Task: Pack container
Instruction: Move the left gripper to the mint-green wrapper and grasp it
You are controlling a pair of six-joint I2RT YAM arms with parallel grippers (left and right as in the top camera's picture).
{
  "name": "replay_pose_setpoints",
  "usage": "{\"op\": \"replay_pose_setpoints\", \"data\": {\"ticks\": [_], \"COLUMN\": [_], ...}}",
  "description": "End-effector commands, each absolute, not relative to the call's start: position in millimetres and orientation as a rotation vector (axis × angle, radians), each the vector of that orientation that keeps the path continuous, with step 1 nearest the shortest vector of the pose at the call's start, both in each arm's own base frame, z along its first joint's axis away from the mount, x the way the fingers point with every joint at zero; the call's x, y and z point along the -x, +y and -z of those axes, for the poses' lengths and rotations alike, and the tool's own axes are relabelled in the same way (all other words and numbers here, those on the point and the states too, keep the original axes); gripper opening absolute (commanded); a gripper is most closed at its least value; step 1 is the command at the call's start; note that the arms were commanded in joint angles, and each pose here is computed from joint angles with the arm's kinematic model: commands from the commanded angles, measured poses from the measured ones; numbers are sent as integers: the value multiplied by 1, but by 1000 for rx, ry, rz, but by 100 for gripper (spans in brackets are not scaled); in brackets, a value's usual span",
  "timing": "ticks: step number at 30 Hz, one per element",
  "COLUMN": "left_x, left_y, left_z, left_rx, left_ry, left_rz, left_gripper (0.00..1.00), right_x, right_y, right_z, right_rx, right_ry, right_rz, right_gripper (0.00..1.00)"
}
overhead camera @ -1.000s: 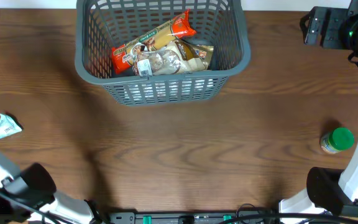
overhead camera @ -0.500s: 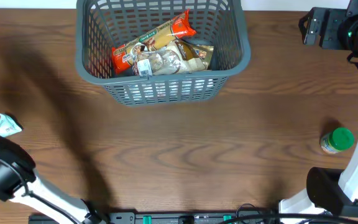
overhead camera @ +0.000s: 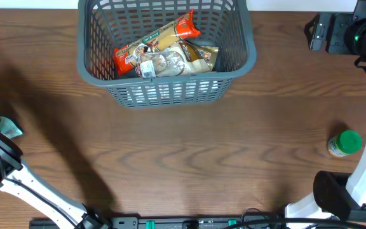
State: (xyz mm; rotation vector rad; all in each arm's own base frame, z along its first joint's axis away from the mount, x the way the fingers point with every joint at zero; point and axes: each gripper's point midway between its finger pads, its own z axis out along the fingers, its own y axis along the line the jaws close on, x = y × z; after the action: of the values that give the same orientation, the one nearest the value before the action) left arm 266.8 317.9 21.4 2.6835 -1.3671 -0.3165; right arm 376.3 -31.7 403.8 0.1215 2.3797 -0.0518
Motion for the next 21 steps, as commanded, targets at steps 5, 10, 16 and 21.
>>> {"op": "replay_pose_setpoints", "data": {"ticks": [5, 10, 16, 21], "left_x": [-265, -276, -277, -274], "left_y": [324, 336, 337, 330], "left_z": [17, 21, 21, 7], "left_rx": [-2596, -2481, -2351, -2250], "left_ry": [-1451, -1721, -1886, -1972], "left_rz": [324, 291, 275, 267], "left_gripper": [97, 54, 6, 6], "right_x": [-377, -377, -377, -377], "right_y": [-27, -27, -27, -27], "right_z": [-402, -402, -402, -402], "right_rx": [-129, -129, -129, -128], "right_ry": [2386, 2386, 2386, 2386], "right_rz": [34, 36, 35, 35], "right_gripper": [99, 99, 99, 99]}}
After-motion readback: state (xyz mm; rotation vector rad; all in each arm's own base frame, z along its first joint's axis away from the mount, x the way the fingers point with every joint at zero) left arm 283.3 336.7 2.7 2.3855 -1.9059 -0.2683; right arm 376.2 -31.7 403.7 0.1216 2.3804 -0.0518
